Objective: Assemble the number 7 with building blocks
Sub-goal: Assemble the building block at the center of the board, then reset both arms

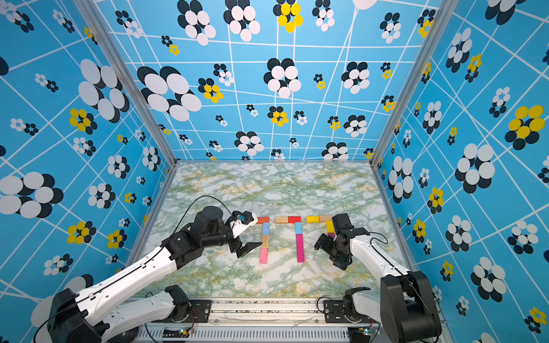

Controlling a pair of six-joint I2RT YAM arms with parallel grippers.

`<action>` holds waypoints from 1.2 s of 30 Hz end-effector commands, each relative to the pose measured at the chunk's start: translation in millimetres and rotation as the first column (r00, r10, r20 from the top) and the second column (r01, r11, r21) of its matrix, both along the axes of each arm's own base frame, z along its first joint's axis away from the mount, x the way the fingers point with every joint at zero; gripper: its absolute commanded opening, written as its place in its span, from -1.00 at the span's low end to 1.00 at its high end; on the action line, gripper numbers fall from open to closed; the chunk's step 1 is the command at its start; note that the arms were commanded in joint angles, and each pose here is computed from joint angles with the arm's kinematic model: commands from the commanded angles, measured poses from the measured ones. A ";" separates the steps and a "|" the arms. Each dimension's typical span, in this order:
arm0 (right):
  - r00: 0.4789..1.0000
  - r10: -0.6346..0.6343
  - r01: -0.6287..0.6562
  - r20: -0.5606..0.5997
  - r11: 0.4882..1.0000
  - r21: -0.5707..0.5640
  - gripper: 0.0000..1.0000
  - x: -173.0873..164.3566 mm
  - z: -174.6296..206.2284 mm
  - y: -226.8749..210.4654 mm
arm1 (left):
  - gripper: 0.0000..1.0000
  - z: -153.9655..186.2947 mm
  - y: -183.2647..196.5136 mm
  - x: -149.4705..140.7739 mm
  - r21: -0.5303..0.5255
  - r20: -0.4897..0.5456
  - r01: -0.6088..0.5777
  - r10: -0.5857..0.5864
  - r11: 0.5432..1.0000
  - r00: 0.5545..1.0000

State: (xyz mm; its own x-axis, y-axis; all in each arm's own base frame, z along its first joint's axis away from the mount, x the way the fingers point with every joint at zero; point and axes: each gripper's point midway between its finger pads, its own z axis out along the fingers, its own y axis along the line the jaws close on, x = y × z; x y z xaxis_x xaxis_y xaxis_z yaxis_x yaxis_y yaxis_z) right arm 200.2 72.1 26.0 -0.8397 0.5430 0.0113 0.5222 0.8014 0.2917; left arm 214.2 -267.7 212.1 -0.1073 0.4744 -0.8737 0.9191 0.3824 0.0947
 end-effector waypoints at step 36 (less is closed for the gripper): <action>0.786 0.184 -0.054 0.590 0.971 -0.231 0.99 144.4 238.9 -18.1 | 0.98 82.0 50.9 62.9 -0.312 -0.193 -0.336 0.287 0.889 0.938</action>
State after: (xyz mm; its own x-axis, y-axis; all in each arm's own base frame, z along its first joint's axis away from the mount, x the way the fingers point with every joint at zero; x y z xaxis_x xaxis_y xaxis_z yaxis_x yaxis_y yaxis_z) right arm 332.0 62.9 247.5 -0.7264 0.4341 -0.5328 0.2353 0.8855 0.4007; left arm 275.1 -218.0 250.3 -0.3208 0.1982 -0.9262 0.7540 0.6453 -0.1231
